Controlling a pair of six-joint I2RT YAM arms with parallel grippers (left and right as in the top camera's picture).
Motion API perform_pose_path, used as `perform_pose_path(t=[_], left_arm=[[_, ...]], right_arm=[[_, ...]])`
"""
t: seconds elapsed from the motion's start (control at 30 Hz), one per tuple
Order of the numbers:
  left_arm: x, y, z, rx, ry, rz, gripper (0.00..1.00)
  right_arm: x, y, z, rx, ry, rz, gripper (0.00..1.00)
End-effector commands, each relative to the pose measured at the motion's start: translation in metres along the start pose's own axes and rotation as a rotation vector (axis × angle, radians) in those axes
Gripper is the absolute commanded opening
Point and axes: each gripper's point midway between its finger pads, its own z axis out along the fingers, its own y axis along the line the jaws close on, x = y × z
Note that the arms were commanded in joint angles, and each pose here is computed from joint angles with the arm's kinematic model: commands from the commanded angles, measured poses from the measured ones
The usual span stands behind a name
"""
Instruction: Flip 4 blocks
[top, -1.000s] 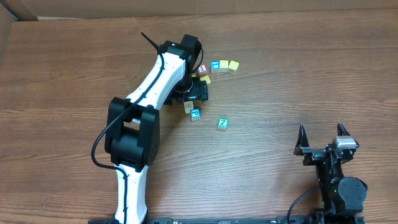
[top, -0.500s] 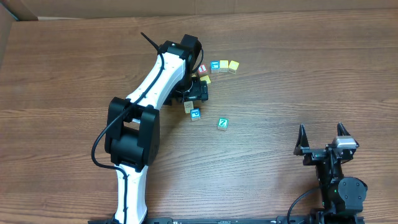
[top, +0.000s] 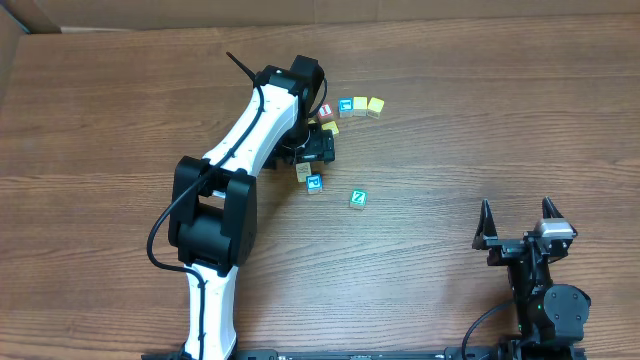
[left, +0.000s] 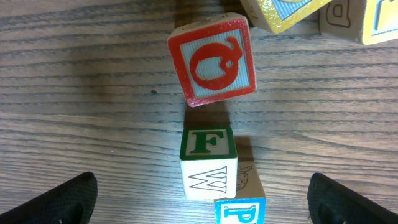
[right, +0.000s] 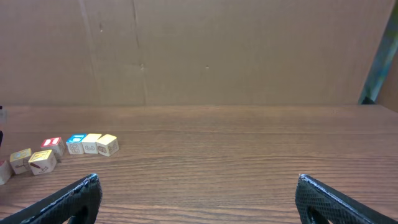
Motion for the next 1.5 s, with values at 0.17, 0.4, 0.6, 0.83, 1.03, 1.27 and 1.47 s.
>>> perform_pose_path(t=[0.17, 0.4, 0.6, 0.83, 1.03, 1.27, 1.47], left_arm=[[-0.004, -0.002, -0.001, -0.004, -0.016, 0.001, 1.0], [-0.004, -0.002, -0.001, -0.004, -0.015, 0.001, 1.0], [-0.017, -0.011, -0.002, 0.036, -0.064, 0.002, 1.0], [-0.024, -0.02, -0.003, 0.079, -0.091, 0.005, 1.0], [-0.018, -0.017, -0.002, 0.067, -0.068, 0.021, 1.0], [-0.018, 0.003, -0.032, -0.017, -0.132, -0.071, 0.87], [-0.012, 0.004, -0.075, 0.01, -0.211, -0.075, 0.88]], right_arm=[[0.002, 0.001, 0.0, -0.006, -0.003, -0.004, 1.0], [0.002, 0.001, 0.0, -0.006, -0.003, -0.004, 1.0], [0.002, 0.001, 0.0, -0.006, -0.003, -0.004, 1.0], [0.002, 0.001, 0.0, -0.006, -0.003, -0.004, 1.0], [0.002, 0.001, 0.0, -0.006, -0.003, -0.004, 1.0], [0.002, 0.001, 0.0, -0.006, -0.003, -0.004, 1.0], [0.002, 0.001, 0.0, -0.006, -0.002, -0.004, 1.0]])
